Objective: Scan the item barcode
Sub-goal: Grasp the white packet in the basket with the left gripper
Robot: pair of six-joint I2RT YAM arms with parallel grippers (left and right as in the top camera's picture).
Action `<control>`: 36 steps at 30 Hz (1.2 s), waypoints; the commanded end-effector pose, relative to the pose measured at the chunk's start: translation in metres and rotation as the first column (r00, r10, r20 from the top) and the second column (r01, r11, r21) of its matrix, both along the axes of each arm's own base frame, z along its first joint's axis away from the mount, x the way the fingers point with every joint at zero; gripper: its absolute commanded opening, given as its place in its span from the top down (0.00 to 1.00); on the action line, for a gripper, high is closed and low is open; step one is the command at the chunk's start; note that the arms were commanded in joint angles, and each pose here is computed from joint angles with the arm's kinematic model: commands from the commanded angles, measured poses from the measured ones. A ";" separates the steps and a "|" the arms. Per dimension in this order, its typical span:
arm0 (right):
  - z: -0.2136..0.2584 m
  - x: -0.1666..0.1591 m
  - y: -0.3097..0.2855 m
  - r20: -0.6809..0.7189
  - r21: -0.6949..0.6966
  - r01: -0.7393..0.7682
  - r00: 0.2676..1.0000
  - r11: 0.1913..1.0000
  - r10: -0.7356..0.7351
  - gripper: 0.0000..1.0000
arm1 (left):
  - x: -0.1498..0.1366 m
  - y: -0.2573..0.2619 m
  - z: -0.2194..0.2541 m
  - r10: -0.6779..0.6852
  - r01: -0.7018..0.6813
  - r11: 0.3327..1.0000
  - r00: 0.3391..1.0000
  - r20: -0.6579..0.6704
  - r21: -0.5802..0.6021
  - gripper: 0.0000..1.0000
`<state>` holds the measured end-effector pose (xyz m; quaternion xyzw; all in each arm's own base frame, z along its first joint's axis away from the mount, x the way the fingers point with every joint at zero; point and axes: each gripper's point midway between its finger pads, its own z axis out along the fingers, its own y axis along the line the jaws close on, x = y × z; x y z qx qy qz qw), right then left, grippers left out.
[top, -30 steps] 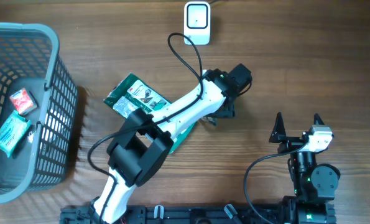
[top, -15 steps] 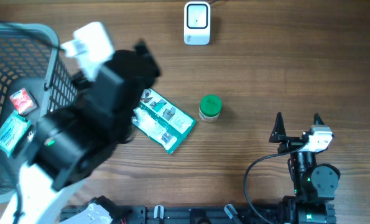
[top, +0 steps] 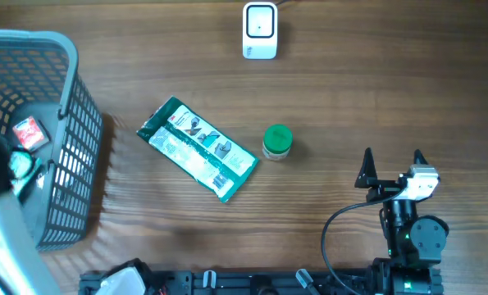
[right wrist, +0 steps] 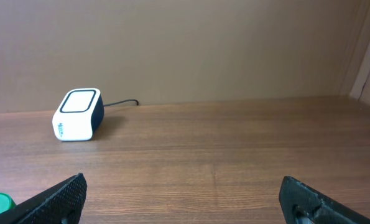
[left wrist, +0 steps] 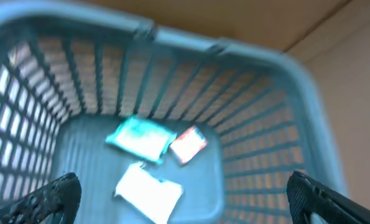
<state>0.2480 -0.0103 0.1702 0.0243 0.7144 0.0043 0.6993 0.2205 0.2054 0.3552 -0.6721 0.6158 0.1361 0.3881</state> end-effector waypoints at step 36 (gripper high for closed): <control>0.001 0.000 0.002 0.005 -0.011 -0.010 1.000 1.000 0.010 0.00 | 0.028 0.001 -0.342 0.105 -0.385 0.726 0.881 -0.461 -0.570 0.62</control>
